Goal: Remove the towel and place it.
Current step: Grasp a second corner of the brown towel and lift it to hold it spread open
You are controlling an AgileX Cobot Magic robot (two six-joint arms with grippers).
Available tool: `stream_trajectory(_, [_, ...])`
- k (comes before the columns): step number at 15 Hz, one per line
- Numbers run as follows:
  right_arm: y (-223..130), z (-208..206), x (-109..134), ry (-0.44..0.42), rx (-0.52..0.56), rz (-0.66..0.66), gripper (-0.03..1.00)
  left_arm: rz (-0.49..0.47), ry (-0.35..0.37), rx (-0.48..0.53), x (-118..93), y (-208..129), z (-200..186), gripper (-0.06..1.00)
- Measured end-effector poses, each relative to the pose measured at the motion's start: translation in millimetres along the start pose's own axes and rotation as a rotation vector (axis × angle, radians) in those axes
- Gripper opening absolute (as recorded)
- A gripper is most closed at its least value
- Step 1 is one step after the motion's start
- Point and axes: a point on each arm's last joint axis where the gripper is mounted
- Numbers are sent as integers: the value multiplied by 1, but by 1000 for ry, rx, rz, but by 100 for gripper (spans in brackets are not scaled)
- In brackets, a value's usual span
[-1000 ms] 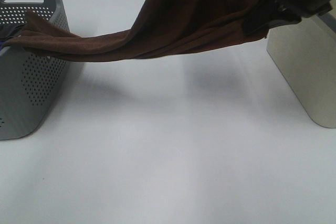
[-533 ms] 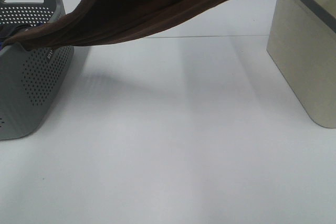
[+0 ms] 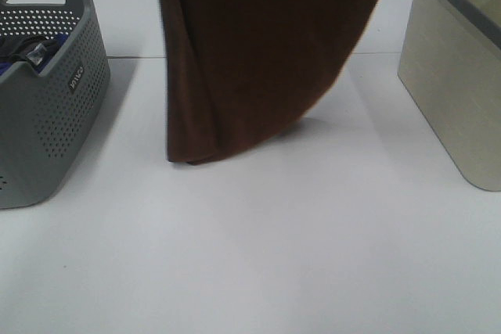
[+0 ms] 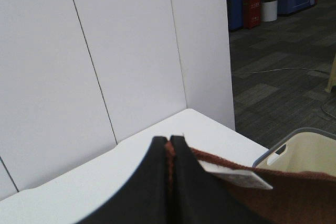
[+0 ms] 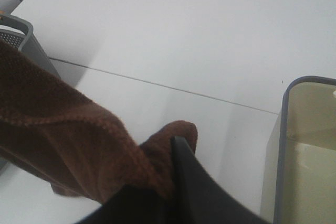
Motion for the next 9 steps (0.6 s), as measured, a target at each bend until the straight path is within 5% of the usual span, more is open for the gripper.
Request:
stream_trajectory(4, [-1,7,-3,-20,18,-10,0,50,90,47,9,-5,1,0])
stream_trajectory(9, [-9,62,-13,-30,92,-9,0,-68,269,252,56,-60,44,0])
Point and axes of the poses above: a point on each arm's last joint axis where the gripper is mounted, z pointing out along that axis toward the gripper, x along the wrist's bending axis when the last joint is at zero, y = z × x, and after that the axes turned 9 degrees about -z, right-handed
